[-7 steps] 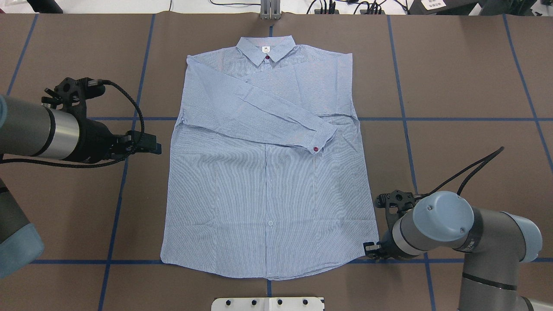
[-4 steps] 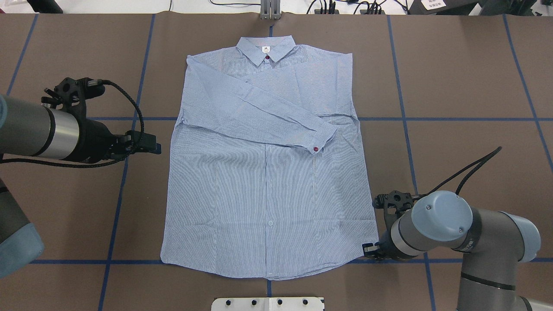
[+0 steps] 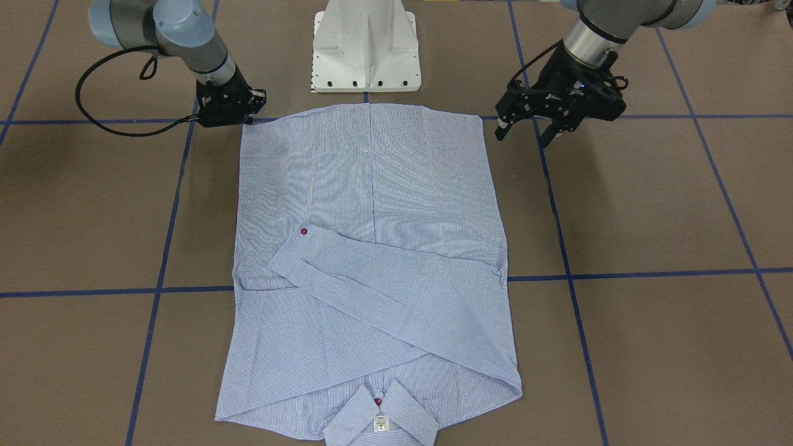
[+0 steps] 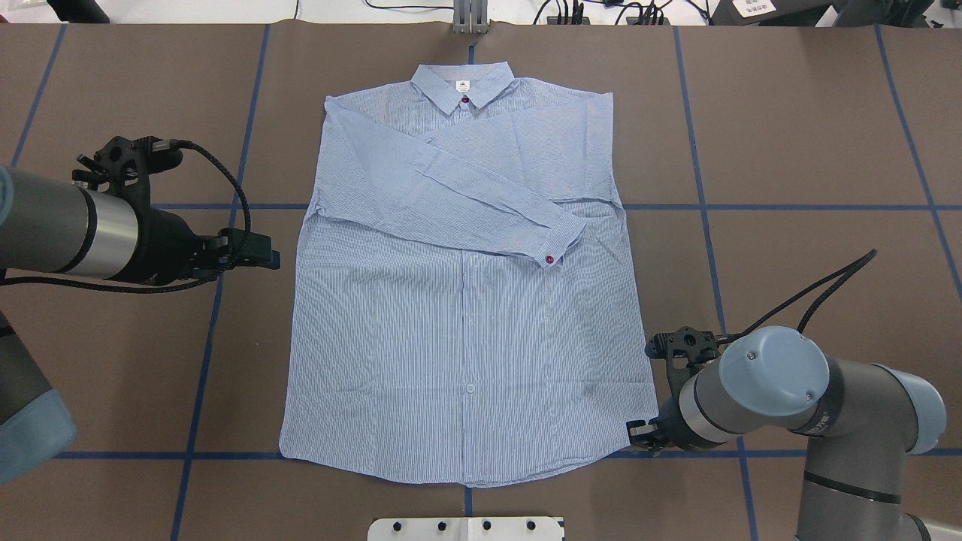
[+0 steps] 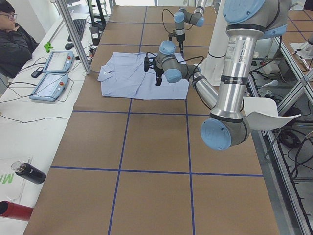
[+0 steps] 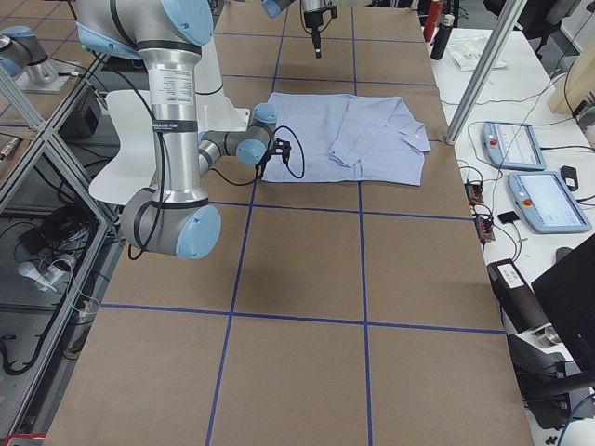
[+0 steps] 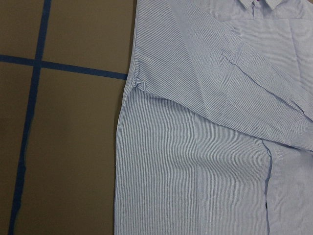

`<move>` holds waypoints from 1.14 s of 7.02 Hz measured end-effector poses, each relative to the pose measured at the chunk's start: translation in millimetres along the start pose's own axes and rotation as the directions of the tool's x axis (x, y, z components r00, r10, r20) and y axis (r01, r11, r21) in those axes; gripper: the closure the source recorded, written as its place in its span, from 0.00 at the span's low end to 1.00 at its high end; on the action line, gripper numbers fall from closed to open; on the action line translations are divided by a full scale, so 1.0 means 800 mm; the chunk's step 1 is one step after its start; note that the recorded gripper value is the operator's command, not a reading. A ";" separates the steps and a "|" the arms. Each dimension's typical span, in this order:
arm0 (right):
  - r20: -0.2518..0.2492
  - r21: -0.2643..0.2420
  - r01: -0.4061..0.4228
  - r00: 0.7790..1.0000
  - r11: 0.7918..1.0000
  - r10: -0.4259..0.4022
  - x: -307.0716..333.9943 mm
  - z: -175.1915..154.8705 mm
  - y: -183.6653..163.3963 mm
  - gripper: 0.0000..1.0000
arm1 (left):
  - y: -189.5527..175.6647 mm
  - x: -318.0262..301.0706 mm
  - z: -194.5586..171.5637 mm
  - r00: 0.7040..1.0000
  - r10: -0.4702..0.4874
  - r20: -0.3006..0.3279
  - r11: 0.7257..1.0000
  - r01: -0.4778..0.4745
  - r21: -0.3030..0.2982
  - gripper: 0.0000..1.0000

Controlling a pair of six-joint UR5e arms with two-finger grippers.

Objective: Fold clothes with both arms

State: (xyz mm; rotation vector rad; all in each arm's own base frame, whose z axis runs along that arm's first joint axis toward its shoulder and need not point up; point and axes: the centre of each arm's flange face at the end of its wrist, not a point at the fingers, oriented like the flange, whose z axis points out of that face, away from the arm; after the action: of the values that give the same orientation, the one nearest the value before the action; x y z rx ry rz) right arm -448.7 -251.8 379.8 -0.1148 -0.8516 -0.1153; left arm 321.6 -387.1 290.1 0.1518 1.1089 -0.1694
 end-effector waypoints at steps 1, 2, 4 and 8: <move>0.010 0.004 -0.003 1.000 1.000 0.003 0.000 -0.007 -0.003 1.00 | 0.016 -0.002 0.012 0.999 -0.041 0.012 0.999 0.041 -0.023 0.00; 0.016 0.005 -0.009 1.000 1.000 0.009 0.002 -0.012 -0.008 1.00 | 0.037 -0.001 0.027 0.996 -0.084 0.027 0.996 0.085 -0.040 0.00; 0.007 0.019 -0.030 1.000 0.999 0.030 0.013 -0.016 -0.022 1.00 | 0.066 0.008 0.046 0.991 -0.131 0.038 0.990 0.133 -0.055 0.00; -0.012 0.032 -0.037 0.999 0.999 0.037 0.022 -0.006 -0.039 0.45 | 0.065 0.021 0.046 0.991 -0.134 0.024 0.991 0.134 -0.008 0.00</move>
State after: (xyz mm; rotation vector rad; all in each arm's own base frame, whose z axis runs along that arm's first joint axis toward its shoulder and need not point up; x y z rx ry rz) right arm -438.4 -284.1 391.6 -0.1003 -0.8377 -0.0677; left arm 372.0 -345.2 293.3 0.0661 1.0972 -0.2851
